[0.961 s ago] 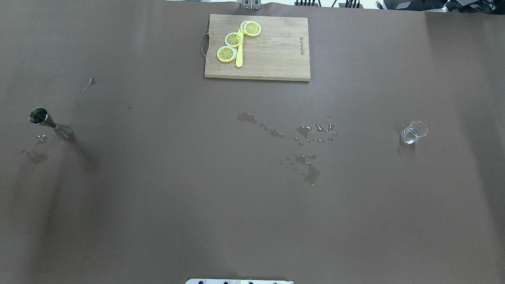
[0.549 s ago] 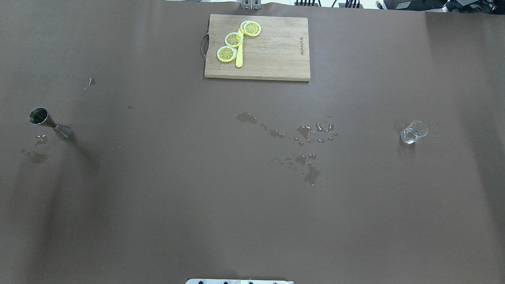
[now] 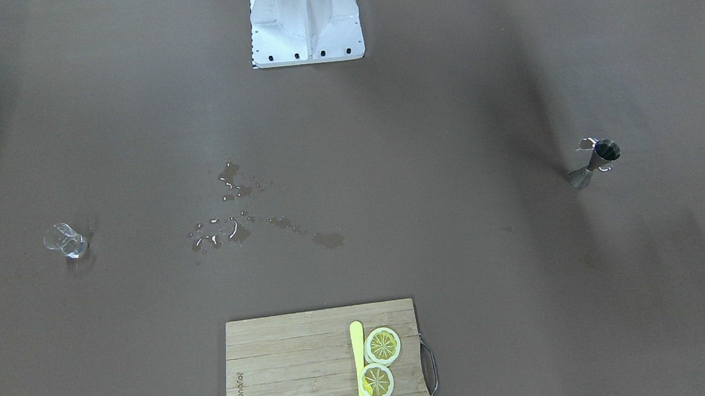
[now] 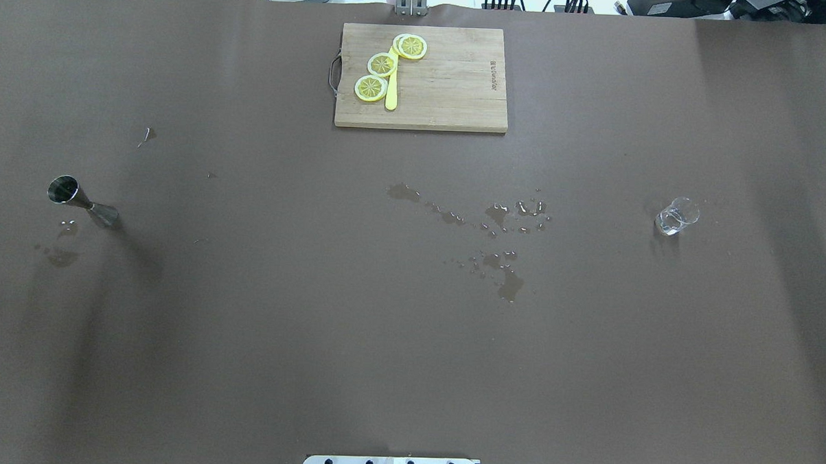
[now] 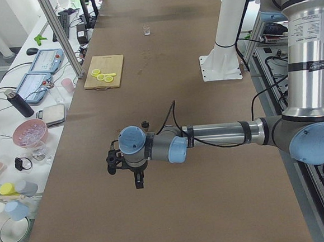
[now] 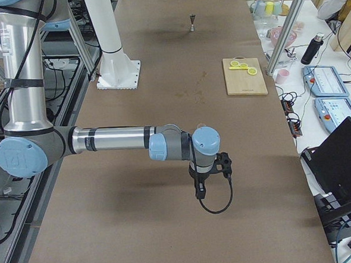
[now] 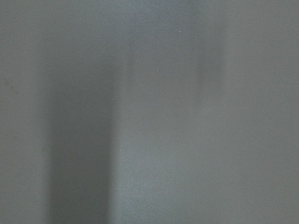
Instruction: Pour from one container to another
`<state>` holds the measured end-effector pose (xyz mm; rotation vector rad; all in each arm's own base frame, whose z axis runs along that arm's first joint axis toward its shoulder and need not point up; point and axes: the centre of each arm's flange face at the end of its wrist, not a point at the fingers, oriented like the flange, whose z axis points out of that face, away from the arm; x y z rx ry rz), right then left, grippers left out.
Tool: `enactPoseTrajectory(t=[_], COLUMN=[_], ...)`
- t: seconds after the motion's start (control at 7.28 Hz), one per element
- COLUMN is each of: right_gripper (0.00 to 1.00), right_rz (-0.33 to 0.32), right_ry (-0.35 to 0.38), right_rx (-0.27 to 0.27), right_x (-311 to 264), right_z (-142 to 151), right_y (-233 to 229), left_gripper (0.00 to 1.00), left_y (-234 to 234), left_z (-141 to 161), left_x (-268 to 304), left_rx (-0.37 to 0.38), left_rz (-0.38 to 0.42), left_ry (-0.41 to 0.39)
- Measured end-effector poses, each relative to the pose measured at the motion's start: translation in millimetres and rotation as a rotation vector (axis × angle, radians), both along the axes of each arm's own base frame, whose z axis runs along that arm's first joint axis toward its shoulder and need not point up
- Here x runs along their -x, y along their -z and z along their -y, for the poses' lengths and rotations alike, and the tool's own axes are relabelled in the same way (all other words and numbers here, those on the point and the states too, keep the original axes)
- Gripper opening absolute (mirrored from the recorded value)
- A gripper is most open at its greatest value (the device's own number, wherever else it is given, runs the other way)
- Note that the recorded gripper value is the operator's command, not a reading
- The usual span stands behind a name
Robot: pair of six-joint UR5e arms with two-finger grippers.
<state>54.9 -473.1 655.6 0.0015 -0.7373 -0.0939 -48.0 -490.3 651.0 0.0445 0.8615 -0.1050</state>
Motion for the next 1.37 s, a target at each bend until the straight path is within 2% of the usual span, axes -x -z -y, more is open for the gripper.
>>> enactPoseTrajectory(t=[0.69, 0.96, 1.37], right_gripper=[1.0, 1.0, 1.0], right_rz=[0.001, 0.001, 0.002], right_ry=[-0.001, -0.002, 0.008], right_rx=[-0.003, -0.008, -0.066], right_x=[-0.1, -0.1, 1.4], right_z=[0.8, 1.8, 19.0], right_y=[1.6, 4.5, 29.3], left_gripper=[0.99, 0.99, 0.99], left_y=[-0.2, 1.5, 1.7], left_z=[2.6, 14.9, 25.6], left_x=[-0.8, -2.1, -3.4], left_rx=[0.002, -0.001, -0.001], left_rz=[-0.001, 0.0, -0.001], left_ry=[-0.001, -0.003, -0.005])
